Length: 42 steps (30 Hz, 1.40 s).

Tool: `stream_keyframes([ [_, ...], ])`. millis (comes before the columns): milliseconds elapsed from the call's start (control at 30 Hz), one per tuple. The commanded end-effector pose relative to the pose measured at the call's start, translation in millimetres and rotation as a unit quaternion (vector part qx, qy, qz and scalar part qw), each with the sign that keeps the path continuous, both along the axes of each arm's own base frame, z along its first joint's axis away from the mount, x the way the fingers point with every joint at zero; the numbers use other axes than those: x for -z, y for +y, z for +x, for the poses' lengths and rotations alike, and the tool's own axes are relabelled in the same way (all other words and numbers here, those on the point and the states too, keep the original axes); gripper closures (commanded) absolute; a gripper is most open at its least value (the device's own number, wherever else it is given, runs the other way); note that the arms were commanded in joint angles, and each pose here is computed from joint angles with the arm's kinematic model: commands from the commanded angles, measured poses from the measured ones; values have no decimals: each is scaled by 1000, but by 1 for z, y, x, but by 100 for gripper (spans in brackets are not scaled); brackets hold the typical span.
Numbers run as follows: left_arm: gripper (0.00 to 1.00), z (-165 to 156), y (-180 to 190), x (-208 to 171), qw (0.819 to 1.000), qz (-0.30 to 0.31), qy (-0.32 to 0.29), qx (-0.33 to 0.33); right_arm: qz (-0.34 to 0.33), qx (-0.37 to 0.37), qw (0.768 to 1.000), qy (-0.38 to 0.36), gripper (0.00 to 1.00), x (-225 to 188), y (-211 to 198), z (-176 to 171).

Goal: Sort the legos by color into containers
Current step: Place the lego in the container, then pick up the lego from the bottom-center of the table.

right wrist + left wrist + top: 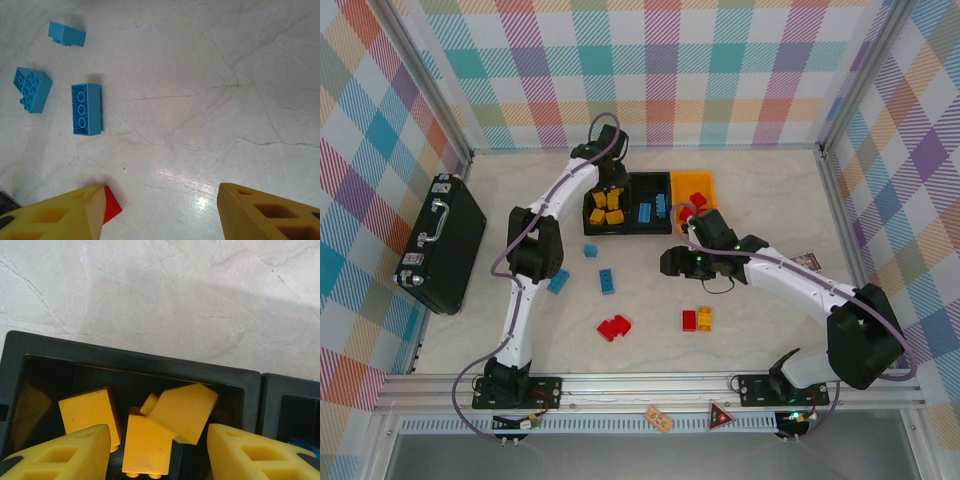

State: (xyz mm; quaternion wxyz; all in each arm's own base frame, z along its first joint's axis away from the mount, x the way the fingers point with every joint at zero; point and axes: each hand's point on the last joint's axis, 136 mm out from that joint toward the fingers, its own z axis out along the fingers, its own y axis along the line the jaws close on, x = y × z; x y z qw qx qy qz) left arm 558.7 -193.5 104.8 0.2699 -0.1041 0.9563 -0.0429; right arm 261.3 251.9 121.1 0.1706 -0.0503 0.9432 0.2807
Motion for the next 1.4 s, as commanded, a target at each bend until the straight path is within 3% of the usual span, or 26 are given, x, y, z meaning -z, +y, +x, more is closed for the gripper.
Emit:
stream_keyframes([
  [0,47,-2,-1,-20,1000,-8,-8,2,9,-3,1000,-10,40,-9,7,5],
  [300,46,-38,-13,-51,999,-31,-27,24,9,-1,1000,-16,40,-15,3,1],
  [767,45,-132,-29,-63,993,-85,-5,83,-24,23,999,-10,39,-15,-29,-22],
  [1033,44,-202,-60,-59,972,-156,25,172,-99,59,993,39,39,5,-64,-44],
  [1367,43,-285,-75,-29,945,-198,79,248,-163,83,977,106,36,44,-91,-71],
])
